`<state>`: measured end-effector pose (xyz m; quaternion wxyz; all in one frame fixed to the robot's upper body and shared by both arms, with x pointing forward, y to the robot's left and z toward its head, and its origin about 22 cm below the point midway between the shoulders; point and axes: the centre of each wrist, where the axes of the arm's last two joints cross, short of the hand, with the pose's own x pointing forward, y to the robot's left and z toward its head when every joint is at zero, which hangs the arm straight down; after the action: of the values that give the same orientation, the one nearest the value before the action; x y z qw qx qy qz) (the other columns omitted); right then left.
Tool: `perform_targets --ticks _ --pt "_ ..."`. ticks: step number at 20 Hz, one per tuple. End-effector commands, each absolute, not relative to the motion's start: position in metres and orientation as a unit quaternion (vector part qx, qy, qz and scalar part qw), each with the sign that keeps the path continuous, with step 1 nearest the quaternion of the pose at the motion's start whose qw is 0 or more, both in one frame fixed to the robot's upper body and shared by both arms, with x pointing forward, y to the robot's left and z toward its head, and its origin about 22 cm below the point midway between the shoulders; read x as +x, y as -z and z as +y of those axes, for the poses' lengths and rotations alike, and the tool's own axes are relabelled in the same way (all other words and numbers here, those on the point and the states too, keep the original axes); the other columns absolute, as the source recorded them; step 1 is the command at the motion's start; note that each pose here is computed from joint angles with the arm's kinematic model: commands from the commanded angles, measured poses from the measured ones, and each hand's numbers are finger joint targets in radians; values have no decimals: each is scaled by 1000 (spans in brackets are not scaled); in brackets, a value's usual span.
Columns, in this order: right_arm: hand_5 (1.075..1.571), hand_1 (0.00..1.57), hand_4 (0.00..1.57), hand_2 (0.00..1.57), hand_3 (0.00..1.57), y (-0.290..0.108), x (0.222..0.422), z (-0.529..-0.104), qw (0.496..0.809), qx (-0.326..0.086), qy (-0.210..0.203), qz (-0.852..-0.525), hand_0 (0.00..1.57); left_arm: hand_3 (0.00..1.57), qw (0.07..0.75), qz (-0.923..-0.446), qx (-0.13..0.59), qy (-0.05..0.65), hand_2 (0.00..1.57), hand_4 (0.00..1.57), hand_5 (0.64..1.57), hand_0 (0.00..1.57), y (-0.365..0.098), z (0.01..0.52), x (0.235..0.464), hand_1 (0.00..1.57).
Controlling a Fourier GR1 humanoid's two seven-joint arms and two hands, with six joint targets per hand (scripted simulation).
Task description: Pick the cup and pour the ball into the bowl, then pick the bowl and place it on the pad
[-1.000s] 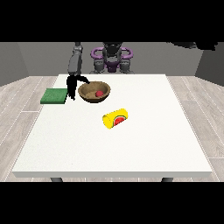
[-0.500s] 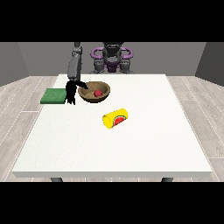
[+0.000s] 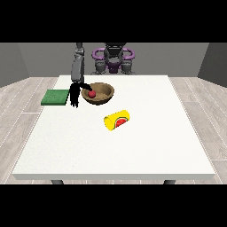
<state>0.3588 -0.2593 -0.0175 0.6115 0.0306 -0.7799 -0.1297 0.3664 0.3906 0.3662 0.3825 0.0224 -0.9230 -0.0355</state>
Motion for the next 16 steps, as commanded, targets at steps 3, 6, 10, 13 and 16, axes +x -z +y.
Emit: perform_targets --ticks 3,6,10,13,16 --pt "1570 0 444 0 0 3 381 -200 663 31 120 -738 0 0 379 -924 13 41 0 0 1535 0 -380 388 366 0" --pt "1570 0 416 0 0 10 379 -211 669 0 137 -731 0 0 375 -925 -12 61 0 0 1538 0 -377 383 366 0" --pt "1421 1571 868 1571 861 32 362 -212 705 -35 134 -695 1571 0 364 -930 0 46 0 0 1537 0 -369 394 366 0" --pt "1417 1571 1178 1571 1571 40 351 -229 717 -97 82 -685 1571 0 391 -919 10 38 0 0 1546 0 -375 405 362 0" --pt "1457 1571 1169 1571 1571 29 355 -249 731 -147 43 -665 1571 0 409 -912 16 25 0 0 1547 0 -370 419 360 0"
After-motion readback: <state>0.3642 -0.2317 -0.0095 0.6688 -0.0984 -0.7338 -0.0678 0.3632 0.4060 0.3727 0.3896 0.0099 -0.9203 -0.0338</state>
